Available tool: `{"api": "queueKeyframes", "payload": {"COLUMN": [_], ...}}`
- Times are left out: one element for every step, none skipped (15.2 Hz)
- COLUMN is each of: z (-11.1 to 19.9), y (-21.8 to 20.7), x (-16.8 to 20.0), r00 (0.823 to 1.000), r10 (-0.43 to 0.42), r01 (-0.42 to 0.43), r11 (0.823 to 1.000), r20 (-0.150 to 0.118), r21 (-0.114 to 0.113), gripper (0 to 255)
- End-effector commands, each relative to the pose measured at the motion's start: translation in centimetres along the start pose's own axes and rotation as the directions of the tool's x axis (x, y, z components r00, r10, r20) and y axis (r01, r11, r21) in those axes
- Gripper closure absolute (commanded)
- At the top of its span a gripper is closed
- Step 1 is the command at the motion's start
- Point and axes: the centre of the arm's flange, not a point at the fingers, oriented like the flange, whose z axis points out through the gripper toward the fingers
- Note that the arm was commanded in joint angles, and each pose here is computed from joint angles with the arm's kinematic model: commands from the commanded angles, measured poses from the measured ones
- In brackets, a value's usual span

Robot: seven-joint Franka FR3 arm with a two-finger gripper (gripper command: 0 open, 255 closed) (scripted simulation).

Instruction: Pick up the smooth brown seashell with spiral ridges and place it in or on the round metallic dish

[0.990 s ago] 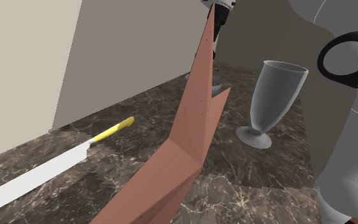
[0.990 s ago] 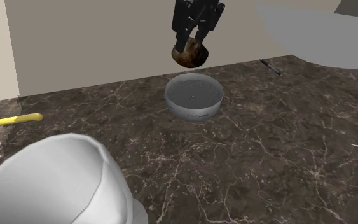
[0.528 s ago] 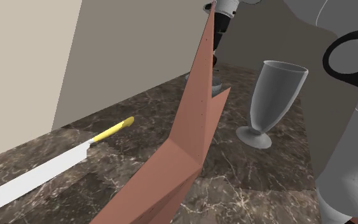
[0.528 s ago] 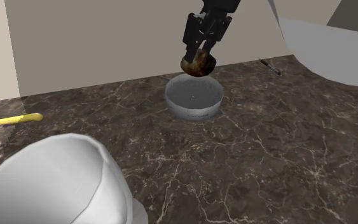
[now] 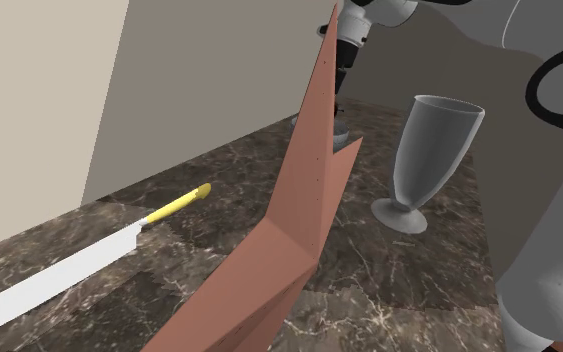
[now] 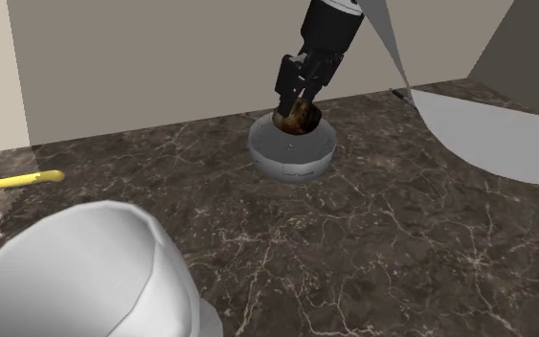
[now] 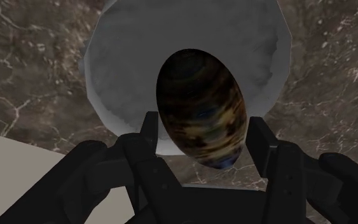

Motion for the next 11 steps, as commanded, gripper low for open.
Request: {"api": "queueKeyframes", "payload": {"z": [1.10,1.11,1.10,1.10,1.10,1.10,1.10,1.10,1.10,1.10,1.10], "y": [0.13,0.13,0.13,0.13,0.13,0.13,0.13,0.13,0.13,0.13,0.13], "x": [-0.21,-0.21,-0.21,-0.21,-0.21,-0.21,-0.21,-0.21,-0.21,-0.21,-0.21], "r00": [1.000,1.000,1.000,1.000,1.000,1.000,1.000,1.000,1.000,1.000,1.000], "r10": [0.000,0.000,0.000,0.000,0.000,0.000,0.000,0.000,0.000,0.000,0.000], "r01": [0.000,0.000,0.000,0.000,0.000,0.000,0.000,0.000,0.000,0.000,0.000], "r11": [1.000,1.000,1.000,1.000,1.000,1.000,1.000,1.000,1.000,1.000,1.000], "r20": [0.000,0.000,0.000,0.000,0.000,0.000,0.000,0.000,0.000,0.000,0.000], "r21": [-0.001,-0.001,-0.001,-0.001,-0.001,-0.001,-0.001,-0.001,-0.001,-0.001,-0.001], "gripper": [255,255,255,255,255,255,255,255,255,0,0]}}
